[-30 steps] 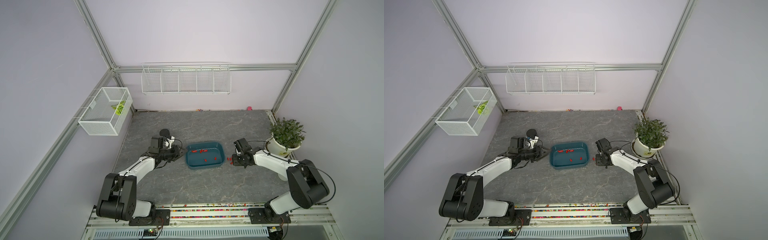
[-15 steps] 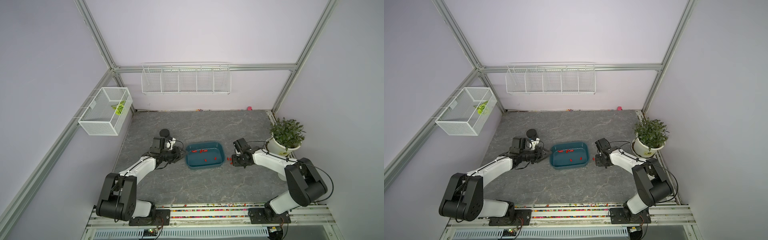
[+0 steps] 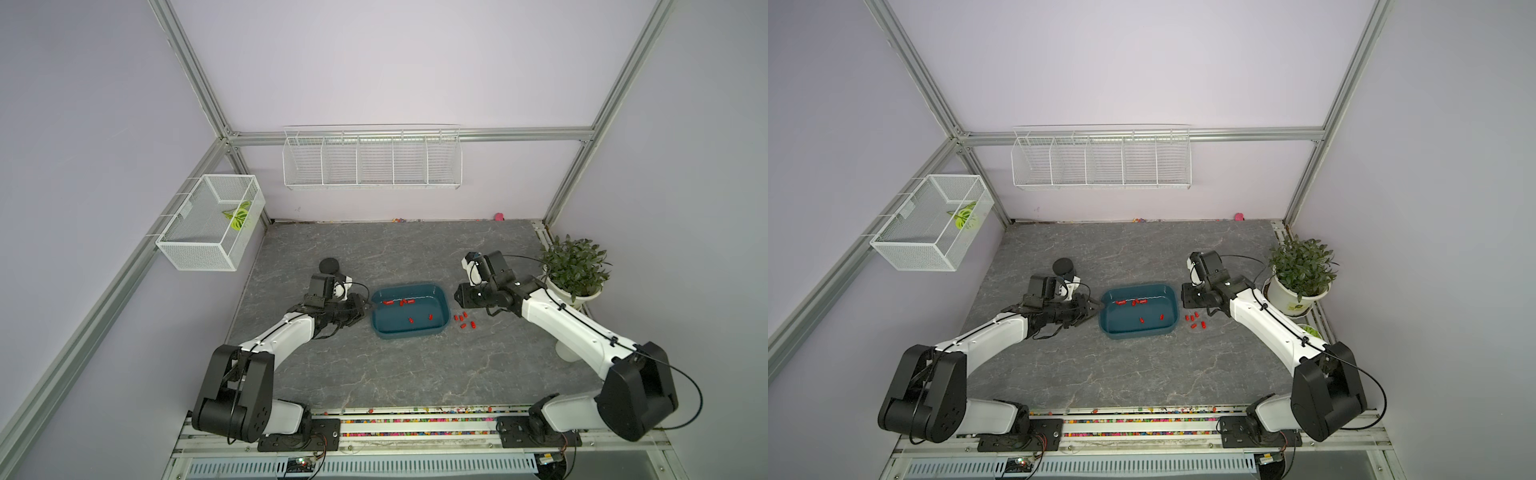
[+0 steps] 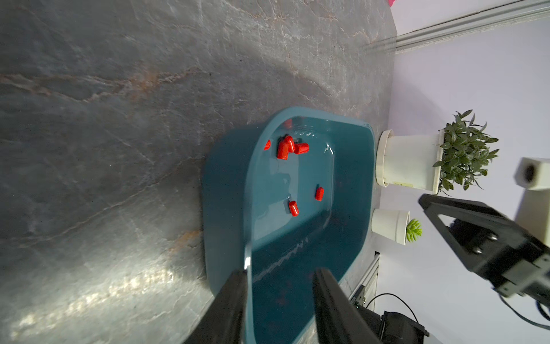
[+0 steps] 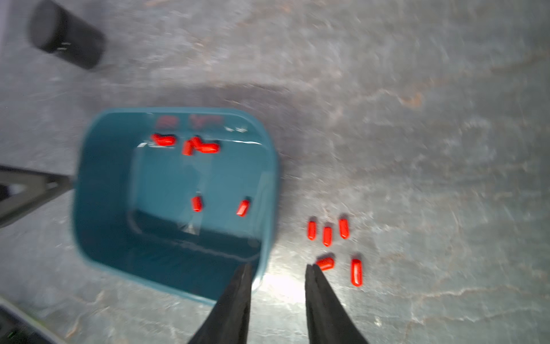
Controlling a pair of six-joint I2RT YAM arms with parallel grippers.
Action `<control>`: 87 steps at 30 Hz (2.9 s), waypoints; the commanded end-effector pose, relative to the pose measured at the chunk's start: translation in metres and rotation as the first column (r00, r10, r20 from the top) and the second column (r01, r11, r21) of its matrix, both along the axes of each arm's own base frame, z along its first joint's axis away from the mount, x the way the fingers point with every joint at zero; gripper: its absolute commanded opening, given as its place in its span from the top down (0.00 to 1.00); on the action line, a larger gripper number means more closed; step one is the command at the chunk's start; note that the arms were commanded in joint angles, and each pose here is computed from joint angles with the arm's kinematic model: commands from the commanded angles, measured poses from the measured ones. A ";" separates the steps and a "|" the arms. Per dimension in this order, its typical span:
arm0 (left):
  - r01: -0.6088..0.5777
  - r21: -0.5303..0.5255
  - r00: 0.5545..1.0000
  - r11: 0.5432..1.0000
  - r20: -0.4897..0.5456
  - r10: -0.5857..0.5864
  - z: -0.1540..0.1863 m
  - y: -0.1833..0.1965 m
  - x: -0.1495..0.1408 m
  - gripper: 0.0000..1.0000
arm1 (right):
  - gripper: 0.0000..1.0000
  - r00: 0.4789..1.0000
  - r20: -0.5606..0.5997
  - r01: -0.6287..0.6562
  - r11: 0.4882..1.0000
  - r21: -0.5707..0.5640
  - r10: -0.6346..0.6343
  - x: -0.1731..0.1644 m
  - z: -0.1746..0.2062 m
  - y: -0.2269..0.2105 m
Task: Take the screw protection sleeves out of the storage box
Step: Place the screw protection sleeve at the center of the board, then adjust the screw protection sleeve in the storage box.
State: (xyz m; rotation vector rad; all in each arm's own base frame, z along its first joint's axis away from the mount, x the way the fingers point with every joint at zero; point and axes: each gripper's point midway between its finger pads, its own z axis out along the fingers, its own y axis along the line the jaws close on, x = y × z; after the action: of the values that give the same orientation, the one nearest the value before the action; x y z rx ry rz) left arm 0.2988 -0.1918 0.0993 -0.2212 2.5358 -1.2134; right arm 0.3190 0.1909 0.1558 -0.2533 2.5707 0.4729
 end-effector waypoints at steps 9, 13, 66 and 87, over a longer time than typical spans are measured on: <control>-0.073 0.066 0.996 0.995 0.056 0.069 -0.002 0.013 0.010 0.57 | 0.66 0.967 -0.006 -0.255 0.967 -0.011 0.254 0.008 -0.009 0.104; -0.120 0.079 0.991 0.990 0.063 0.116 -0.003 0.021 0.011 0.57 | 0.66 0.954 0.000 -0.301 0.954 -0.020 0.301 0.018 -0.024 0.137; -0.122 0.055 0.992 0.991 0.035 0.120 -0.010 0.023 0.012 0.57 | 0.61 0.960 -0.082 -0.279 0.947 -0.159 0.269 0.052 -0.141 0.193; -0.126 0.062 0.992 0.990 0.031 0.124 -0.011 0.024 0.013 0.57 | 0.90 0.952 -0.041 -0.306 0.942 -0.135 0.303 0.043 -0.118 0.194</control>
State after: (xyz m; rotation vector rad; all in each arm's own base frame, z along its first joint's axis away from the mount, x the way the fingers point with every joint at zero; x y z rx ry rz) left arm 0.3113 -0.1698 0.0920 -0.3316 2.4864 -1.0850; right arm 0.3749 0.3887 0.0273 -0.6740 2.6010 0.4044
